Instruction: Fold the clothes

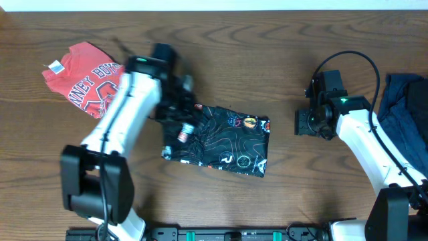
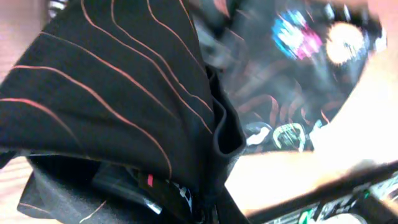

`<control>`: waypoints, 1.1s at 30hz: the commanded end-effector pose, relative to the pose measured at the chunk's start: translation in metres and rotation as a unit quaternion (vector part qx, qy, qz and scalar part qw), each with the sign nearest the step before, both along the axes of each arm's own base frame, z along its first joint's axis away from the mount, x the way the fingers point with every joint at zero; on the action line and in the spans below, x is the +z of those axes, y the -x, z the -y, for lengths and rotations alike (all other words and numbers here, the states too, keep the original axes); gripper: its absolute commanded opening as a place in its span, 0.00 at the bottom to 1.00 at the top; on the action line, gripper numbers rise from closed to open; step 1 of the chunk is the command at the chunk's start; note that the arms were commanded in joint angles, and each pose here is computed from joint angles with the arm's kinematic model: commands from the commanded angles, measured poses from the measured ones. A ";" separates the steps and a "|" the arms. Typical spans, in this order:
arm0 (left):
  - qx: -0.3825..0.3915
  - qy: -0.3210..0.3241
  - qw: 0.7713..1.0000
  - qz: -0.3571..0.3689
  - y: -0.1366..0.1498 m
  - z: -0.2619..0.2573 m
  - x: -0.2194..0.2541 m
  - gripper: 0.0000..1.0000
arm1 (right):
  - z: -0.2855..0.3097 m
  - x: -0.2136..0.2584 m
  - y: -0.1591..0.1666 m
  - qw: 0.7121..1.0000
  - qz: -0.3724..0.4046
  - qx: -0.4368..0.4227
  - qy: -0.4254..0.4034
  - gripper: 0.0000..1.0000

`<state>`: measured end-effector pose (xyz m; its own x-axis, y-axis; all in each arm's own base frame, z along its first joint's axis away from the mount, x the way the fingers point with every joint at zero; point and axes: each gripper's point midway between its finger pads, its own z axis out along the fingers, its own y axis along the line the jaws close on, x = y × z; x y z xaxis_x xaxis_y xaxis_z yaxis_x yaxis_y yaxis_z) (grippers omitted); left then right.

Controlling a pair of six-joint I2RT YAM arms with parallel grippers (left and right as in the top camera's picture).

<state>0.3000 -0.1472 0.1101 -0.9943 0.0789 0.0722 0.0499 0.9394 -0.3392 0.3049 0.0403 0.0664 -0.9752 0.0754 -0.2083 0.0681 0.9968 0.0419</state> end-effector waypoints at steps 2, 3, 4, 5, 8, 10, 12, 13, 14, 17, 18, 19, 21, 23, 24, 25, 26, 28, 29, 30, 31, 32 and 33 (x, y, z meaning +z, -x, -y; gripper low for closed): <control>-0.020 -0.031 0.999 0.004 0.014 0.033 0.000 0.06 | 0.004 0.009 -0.003 1.000 0.011 0.001 0.005 0.60; -0.023 -0.031 0.999 0.005 0.016 0.039 0.000 0.06 | 0.004 0.008 -0.003 1.000 0.010 0.001 0.005 0.60; -0.029 -0.029 0.999 0.009 0.017 0.046 0.000 0.06 | 0.004 0.008 -0.002 1.000 0.009 0.001 0.005 0.60; -0.033 -0.027 0.999 0.013 0.018 0.052 0.000 0.06 | 0.004 0.008 -0.001 1.000 0.007 0.001 0.005 0.61; -0.035 -0.018 0.999 0.029 0.016 0.067 0.001 0.06 | 0.004 0.007 0.004 1.000 -0.005 0.001 0.004 0.63; -0.035 -0.019 0.999 0.038 0.014 0.070 0.001 0.07 | 0.001 0.005 0.009 1.000 -0.014 0.002 -0.003 0.63; -0.021 -0.034 0.998 0.042 0.011 0.066 -0.001 0.06 | -0.002 0.002 0.014 1.000 -0.027 0.002 -0.013 0.61; -0.017 -0.036 0.998 0.042 0.010 0.066 -0.001 0.06 | -0.004 -0.001 0.016 0.999 -0.033 0.003 -0.017 0.59; -0.014 -0.036 0.998 0.042 0.010 0.066 -0.001 0.06 | -0.006 -0.004 0.019 0.999 -0.039 0.005 -0.019 0.56; 0.002 -0.032 0.998 0.045 0.006 0.068 0.000 0.06 | -0.014 -0.016 0.023 0.998 -0.052 0.013 -0.033 0.47; 0.007 -0.029 0.998 0.047 0.004 0.070 0.000 0.06 | -0.017 -0.021 0.023 0.998 -0.055 0.017 -0.038 0.47; 0.008 -0.024 0.998 0.049 0.003 0.072 0.001 0.06 | -0.023 -0.026 0.024 0.997 -0.059 0.022 -0.047 0.47; 0.008 -0.013 0.998 0.056 0.000 0.077 0.002 0.06 | -0.034 -0.037 0.026 0.995 -0.068 0.033 -0.064 0.46; 0.007 -0.006 0.998 0.059 -0.001 0.081 0.003 0.06 | -0.041 -0.045 0.028 0.994 -0.076 0.042 -0.070 0.45; 0.007 -0.004 0.998 0.061 -0.002 0.083 0.003 0.06 | -0.045 -0.048 0.029 0.993 -0.080 0.044 -0.069 0.45; 0.006 -0.003 0.998 0.062 -0.002 0.083 0.004 0.06 | -0.048 -0.052 0.029 0.993 -0.083 0.049 -0.068 0.45; 0.008 -0.003 0.998 0.062 -0.002 0.083 0.004 0.06 | -0.051 -0.055 0.029 0.993 -0.085 0.054 -0.068 0.45; 0.008 -0.003 0.998 0.062 -0.002 0.083 0.004 0.06 | -0.058 -0.060 0.029 0.992 -0.089 0.061 -0.067 0.45; 0.008 -0.003 0.998 0.062 -0.002 0.083 0.004 0.06 | -0.061 -0.063 0.030 0.992 -0.091 0.061 -0.066 0.46; 0.008 -0.003 0.998 0.062 -0.002 0.084 0.004 0.06 | -0.063 -0.066 0.030 0.992 -0.092 0.064 -0.066 0.45; 0.007 -0.002 0.998 0.062 -0.002 0.084 0.004 0.06 | -0.066 -0.068 0.030 0.991 -0.094 0.068 -0.065 0.46; 0.007 -0.001 0.998 0.062 -0.001 0.084 0.005 0.06 | -0.068 -0.071 0.030 0.991 -0.096 0.068 -0.064 0.46; 0.007 0.000 0.998 0.063 -0.001 0.084 0.006 0.06 | -0.070 -0.074 0.031 0.991 -0.098 0.071 -0.064 0.46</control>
<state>0.2997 -0.2255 0.1093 -0.9966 0.0687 -0.0459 0.0795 0.9479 -0.3085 0.2803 0.1033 0.0010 -0.9977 -0.0526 -0.0420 -0.0587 0.9850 0.1623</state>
